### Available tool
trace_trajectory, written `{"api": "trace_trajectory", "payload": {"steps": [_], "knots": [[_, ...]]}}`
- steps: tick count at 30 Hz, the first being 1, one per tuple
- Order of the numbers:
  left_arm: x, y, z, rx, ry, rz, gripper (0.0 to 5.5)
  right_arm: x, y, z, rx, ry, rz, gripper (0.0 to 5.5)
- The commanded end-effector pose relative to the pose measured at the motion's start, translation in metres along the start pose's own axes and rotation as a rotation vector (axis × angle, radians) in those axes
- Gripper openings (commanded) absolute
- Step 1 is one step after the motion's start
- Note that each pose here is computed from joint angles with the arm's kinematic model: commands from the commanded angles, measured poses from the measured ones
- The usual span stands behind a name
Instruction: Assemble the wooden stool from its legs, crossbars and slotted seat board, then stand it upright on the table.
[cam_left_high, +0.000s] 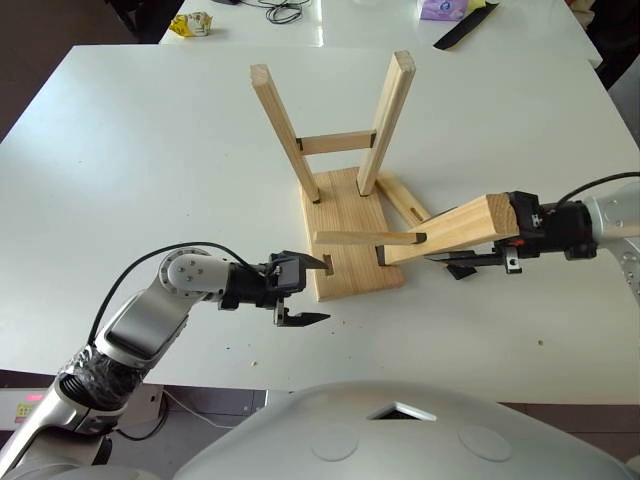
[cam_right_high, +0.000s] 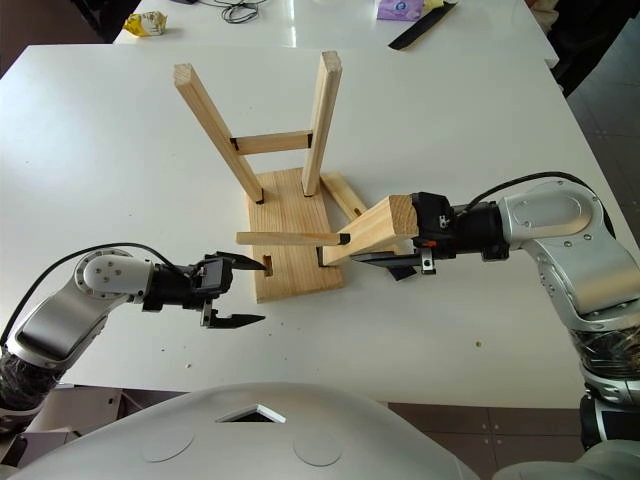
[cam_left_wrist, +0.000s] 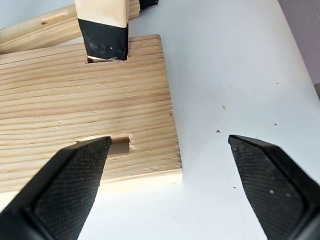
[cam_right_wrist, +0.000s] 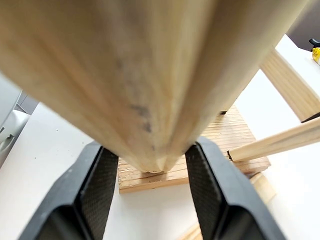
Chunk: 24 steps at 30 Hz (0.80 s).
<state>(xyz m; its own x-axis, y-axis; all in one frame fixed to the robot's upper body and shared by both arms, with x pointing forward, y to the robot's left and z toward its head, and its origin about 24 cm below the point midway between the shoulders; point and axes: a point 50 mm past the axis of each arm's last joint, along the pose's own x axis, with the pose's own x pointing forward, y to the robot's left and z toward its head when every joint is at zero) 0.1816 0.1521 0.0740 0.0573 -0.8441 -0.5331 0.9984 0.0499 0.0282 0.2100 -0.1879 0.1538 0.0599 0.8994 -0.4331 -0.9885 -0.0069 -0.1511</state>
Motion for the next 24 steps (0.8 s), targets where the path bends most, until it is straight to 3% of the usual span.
{"api": "trace_trajectory", "payload": {"steps": [1, 16, 24], "knots": [[-0.004, 0.002, 0.001, 0.016, 0.01, 0.003, 4.33, 0.007, 0.006, -0.016, 0.126, 0.05, 0.075, 2.02], [-0.003, -0.001, -0.002, 0.001, 0.014, 0.012, 4.33, 0.029, -0.004, -0.025, 0.164, 0.077, 0.132, 2.02], [-0.004, -0.001, 0.0, -0.007, 0.002, 0.02, 4.33, 0.044, 0.006, -0.039, 0.188, 0.112, 0.133, 2.02]]}}
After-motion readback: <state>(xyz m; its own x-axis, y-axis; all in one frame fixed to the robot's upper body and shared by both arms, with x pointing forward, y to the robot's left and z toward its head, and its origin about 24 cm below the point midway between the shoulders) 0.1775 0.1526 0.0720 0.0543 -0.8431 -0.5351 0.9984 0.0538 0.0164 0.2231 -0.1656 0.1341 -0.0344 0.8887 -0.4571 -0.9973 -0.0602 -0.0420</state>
